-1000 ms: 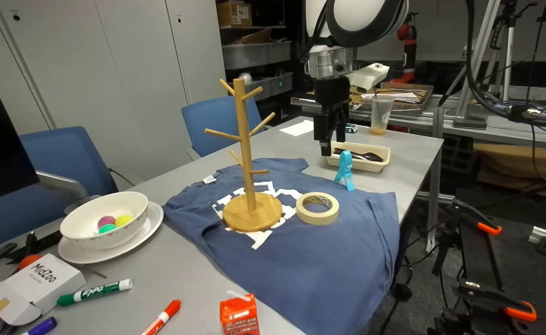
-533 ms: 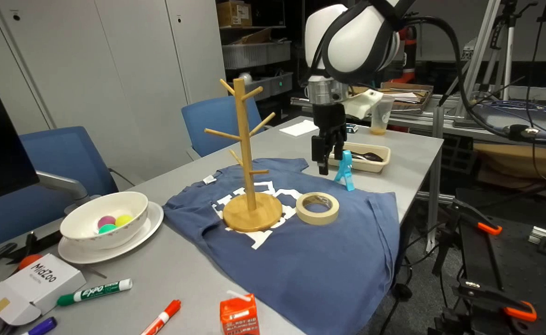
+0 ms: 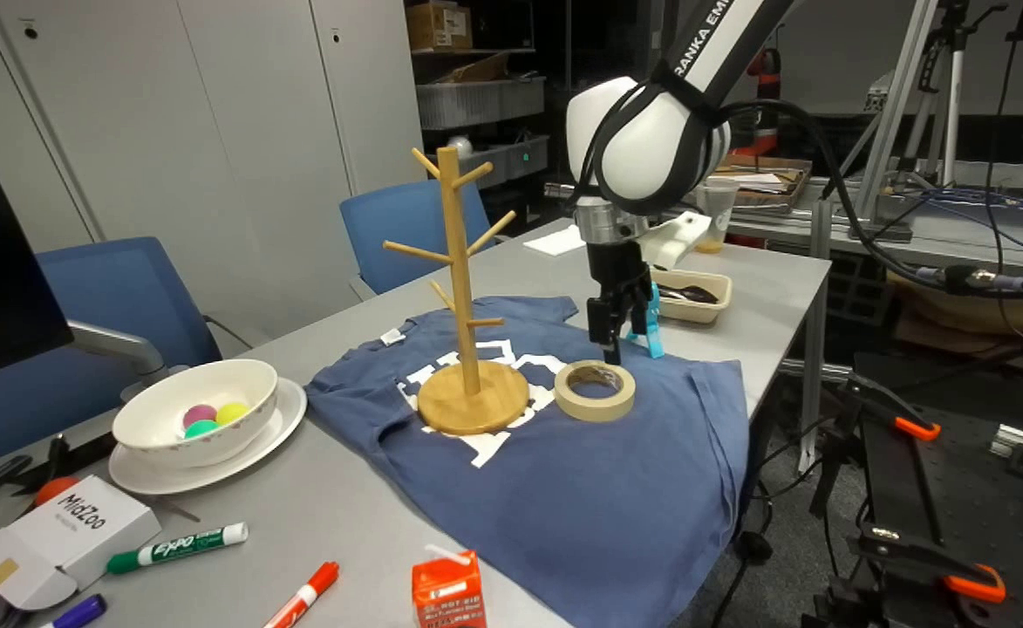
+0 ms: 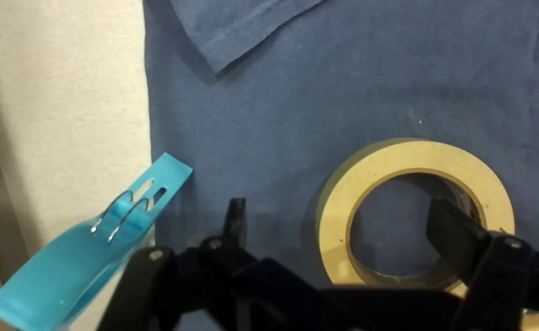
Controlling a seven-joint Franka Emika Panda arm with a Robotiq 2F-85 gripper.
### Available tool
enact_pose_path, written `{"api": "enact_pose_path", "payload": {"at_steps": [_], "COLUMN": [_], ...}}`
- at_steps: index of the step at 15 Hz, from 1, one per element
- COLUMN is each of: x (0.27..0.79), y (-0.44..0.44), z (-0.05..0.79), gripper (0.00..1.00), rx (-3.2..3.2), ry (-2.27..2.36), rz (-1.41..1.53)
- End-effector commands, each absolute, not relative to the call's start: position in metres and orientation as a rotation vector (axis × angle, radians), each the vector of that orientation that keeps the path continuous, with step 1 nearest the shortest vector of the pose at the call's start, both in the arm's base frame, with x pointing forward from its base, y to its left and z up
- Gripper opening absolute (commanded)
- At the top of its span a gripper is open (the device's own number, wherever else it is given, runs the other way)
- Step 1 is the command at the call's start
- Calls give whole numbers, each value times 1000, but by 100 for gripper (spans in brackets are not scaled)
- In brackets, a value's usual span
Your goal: Pick up the masking tape and hang it on the wooden stand
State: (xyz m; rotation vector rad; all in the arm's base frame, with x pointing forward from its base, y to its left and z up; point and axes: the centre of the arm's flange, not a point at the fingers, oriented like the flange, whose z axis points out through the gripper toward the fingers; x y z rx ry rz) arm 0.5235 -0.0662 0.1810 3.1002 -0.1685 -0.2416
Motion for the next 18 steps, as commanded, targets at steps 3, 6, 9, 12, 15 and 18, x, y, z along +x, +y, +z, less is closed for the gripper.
{"api": "enact_pose_path", "payload": {"at_steps": [3,6,9,12,15,18], "x": [544,548,550,552,553,554], "y": [-70,-70,-70,-70,-71,-72], "z": [158,151,145,142,140,139], "gripper": [100,100,100,68,52,27], "rx": [3129,3118,3117,3117,3115,3116], "ry": [-208,-216,-213,-217,-221,-224], "rz": [-231,-234,-247,-251,-255,-255]}}
